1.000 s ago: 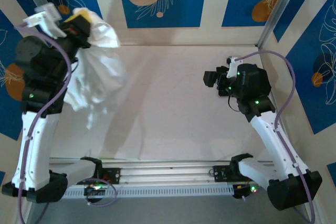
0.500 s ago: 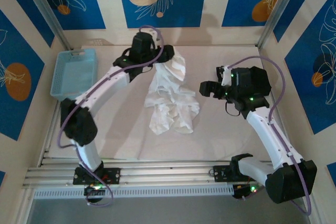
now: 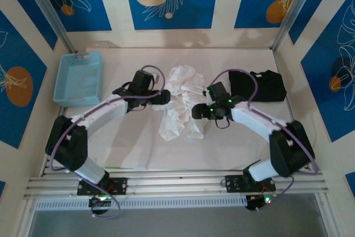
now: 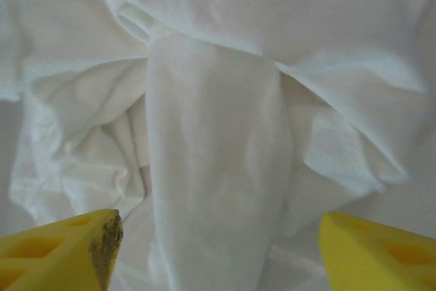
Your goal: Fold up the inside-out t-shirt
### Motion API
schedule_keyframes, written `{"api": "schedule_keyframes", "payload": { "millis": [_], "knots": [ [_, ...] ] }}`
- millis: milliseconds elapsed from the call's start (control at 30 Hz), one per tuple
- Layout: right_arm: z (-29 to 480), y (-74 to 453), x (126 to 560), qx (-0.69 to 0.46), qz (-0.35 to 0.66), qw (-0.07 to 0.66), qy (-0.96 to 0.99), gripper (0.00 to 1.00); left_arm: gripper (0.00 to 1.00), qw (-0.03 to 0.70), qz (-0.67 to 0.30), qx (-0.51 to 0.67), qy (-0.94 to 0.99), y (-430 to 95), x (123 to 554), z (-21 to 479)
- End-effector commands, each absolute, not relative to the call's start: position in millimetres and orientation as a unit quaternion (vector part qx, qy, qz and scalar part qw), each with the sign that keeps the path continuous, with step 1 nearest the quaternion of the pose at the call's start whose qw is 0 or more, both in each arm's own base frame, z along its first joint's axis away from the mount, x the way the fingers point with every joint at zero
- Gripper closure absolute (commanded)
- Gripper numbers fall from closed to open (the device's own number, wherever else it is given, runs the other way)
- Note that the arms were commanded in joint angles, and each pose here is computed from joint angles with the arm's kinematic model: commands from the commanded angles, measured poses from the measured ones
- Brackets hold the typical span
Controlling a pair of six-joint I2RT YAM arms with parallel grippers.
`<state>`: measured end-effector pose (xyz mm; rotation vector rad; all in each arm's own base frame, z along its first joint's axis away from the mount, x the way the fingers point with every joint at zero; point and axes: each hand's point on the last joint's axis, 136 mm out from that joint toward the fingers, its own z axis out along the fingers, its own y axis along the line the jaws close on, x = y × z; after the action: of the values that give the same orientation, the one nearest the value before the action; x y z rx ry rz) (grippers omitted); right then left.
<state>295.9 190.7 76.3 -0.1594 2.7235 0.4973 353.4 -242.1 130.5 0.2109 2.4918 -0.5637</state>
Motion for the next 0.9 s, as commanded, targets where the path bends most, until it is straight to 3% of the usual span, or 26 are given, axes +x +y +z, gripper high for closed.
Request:
{"api": "schedule_keyframes", "payload": {
  "millis": [0,100,167,300,400,533,667,867],
  "knots": [
    [70.7,209.1,318.2,-0.058,0.167,0.199,0.964,0.28,0.22,0.275,-0.259,0.113,0.919,-278.3,348.3,118.8],
    [50.4,208.8,329.0,-0.043,0.144,0.198,0.969,0.43,0.34,0.268,-0.262,0.121,0.919,-293.6,355.8,103.2],
    [51.1,209.2,336.2,-0.041,0.142,0.211,0.966,0.6,0.47,0.257,-0.264,0.124,0.921,-302.0,363.1,92.8],
    [86.8,206.4,347.1,-0.049,0.145,0.262,0.953,0.84,0.72,0.245,-0.281,0.136,0.918,-314.5,368.6,92.0],
    [130.4,197.0,353.6,-0.051,0.161,0.31,0.936,0.99,0.98,0.258,-0.294,0.14,0.909,-314.4,371.3,109.0],
    [214.6,183.9,354.4,-0.047,0.232,0.378,0.895,1.0,1.0,0.319,-0.32,0.112,0.885,-286.1,382.2,177.0],
    [324.5,173.3,339.9,-0.064,0.311,0.458,0.83,1.0,1.0,0.451,-0.325,0.062,0.829,-229.0,386.6,299.1],
    [461.8,140.4,306.6,-0.085,0.321,0.584,0.741,1.0,1.0,0.636,-0.251,0.016,0.73,-149.4,354.5,460.0]
  ]
}}
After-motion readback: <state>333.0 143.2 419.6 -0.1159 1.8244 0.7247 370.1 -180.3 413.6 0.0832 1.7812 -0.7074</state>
